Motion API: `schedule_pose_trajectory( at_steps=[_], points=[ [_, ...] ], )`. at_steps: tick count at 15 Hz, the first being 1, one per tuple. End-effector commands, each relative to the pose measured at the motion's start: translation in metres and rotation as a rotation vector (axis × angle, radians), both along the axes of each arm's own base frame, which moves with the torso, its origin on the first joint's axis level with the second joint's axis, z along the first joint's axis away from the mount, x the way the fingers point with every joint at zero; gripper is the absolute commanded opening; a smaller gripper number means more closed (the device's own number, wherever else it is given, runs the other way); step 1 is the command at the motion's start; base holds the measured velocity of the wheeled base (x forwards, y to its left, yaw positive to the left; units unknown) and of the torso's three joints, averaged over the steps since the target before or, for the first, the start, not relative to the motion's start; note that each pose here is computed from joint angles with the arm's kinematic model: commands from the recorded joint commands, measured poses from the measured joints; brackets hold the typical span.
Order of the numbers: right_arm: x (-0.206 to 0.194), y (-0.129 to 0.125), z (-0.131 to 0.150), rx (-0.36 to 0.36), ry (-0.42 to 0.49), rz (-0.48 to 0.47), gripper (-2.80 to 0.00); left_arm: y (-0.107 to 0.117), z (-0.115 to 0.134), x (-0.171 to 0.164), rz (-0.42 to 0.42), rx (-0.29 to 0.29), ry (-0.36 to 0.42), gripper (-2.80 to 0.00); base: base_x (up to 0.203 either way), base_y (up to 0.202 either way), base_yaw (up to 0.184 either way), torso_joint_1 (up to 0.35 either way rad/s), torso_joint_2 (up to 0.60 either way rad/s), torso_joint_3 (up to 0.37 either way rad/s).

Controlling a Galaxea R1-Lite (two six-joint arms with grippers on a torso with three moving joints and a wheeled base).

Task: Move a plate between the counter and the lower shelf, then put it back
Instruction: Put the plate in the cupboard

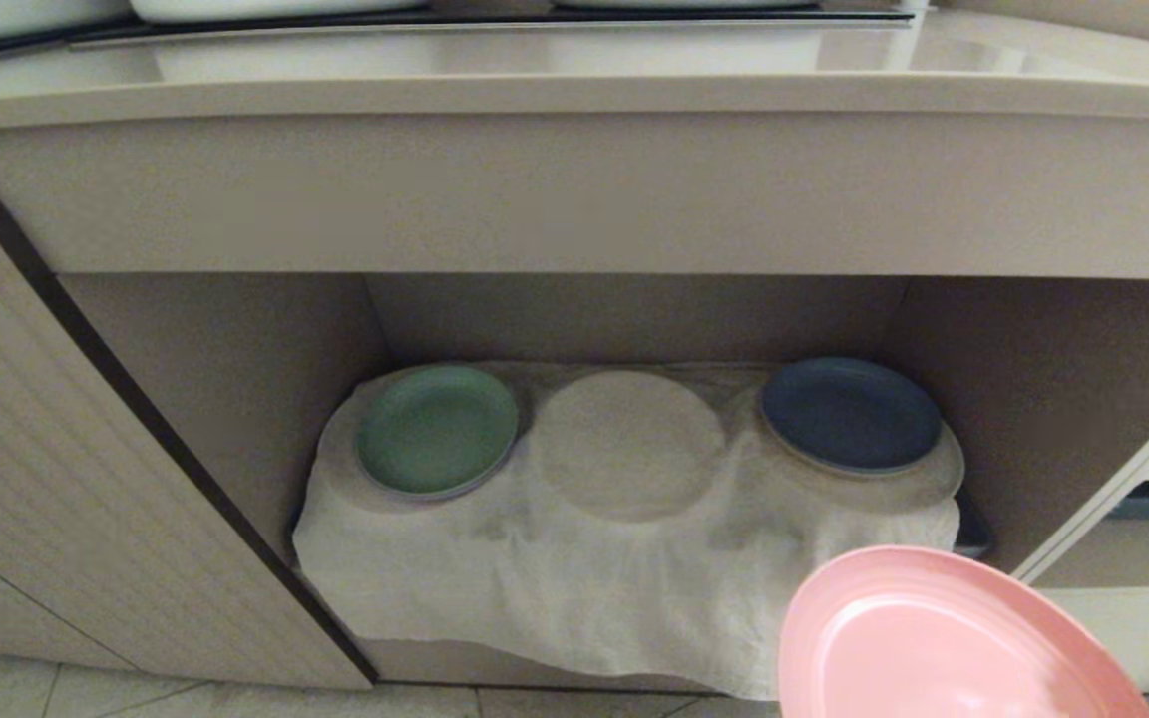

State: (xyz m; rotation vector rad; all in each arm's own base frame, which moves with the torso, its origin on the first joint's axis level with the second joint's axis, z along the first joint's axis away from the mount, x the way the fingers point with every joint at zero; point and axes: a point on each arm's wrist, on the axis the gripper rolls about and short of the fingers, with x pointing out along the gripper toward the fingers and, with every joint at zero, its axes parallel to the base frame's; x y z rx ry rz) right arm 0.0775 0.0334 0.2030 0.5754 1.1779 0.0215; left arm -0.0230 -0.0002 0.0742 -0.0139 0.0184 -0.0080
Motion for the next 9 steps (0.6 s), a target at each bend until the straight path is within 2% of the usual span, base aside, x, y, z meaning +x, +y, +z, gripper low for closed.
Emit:
schedule_pose_trajectory(
  at_steps=[1, 9],
  points=[
    [0.009, 0.003, -0.005, -0.019, 0.035, 0.014, -2.8, 0.0, 0.0, 0.0, 0.0, -0.002, 0.0, -2.8, 0.0, 0.0, 0.0, 0.0, 0.0, 0.0],
    [0.068, 0.026, -0.017, -0.014, 0.017, 0.038, -2.8, 0.0, 0.0, 0.0, 0.0, 0.0, 0.0, -2.8, 0.0, 0.0, 0.0, 0.0, 0.0, 0.0]
  ],
)
